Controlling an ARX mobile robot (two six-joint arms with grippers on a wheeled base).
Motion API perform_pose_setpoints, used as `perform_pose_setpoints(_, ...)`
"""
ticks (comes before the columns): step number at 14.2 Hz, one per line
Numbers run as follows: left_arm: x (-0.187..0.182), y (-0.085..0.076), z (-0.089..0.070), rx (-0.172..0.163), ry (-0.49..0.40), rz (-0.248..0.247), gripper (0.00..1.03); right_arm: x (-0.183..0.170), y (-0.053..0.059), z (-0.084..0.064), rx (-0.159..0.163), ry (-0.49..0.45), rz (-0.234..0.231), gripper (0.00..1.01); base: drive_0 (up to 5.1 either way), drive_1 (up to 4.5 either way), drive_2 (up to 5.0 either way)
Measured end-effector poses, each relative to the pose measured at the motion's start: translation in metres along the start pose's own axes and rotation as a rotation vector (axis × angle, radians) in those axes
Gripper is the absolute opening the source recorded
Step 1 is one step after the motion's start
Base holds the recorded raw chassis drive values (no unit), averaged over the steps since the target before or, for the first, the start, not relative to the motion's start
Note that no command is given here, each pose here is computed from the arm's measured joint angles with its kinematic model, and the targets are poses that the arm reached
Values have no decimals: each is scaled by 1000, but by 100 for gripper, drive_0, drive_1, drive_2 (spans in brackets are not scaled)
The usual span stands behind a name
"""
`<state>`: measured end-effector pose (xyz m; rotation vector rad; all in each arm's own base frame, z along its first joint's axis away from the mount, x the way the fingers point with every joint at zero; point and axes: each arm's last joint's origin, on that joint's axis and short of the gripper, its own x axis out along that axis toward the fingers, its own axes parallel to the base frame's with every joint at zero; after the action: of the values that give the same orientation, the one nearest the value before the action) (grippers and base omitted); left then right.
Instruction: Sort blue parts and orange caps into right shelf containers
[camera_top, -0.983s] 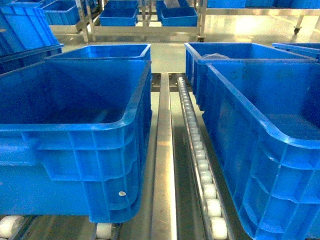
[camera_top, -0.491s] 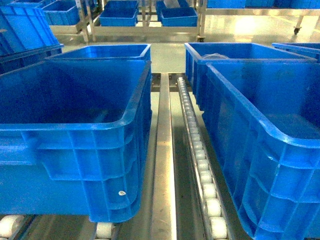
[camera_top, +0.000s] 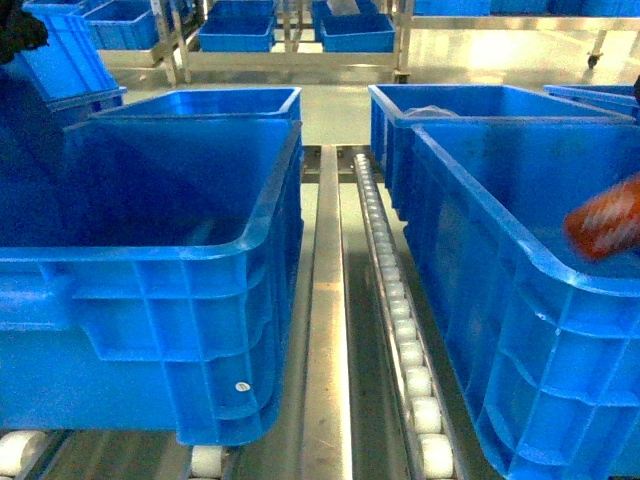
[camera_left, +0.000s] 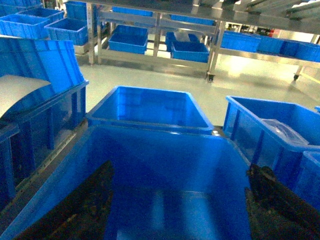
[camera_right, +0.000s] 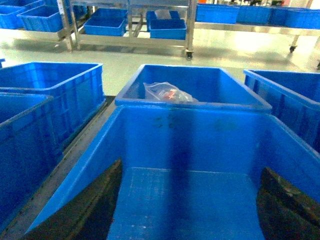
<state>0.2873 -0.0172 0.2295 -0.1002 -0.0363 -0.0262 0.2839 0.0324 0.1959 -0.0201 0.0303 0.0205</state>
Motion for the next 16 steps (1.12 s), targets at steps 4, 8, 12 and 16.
perform_pose_setpoints(4,-14,2,-7,33,28,20,86,-15,-4,-2,5,-33,-21,81,0,0,0)
perform_pose_setpoints(8,-70,20,-29,82,44,40,32,-67,-17,-18,5,-20,-23,27,0,0,0)
perform_pose_setpoints(12,-119,19,-46,84,52,27,2,-115,-29,-41,10,6,-20,1,0,0,0)
perform_pose_setpoints(16,-140,19,-55,84,24,26,2,-135,-29,-37,10,-17,-20,1,0,0,0)
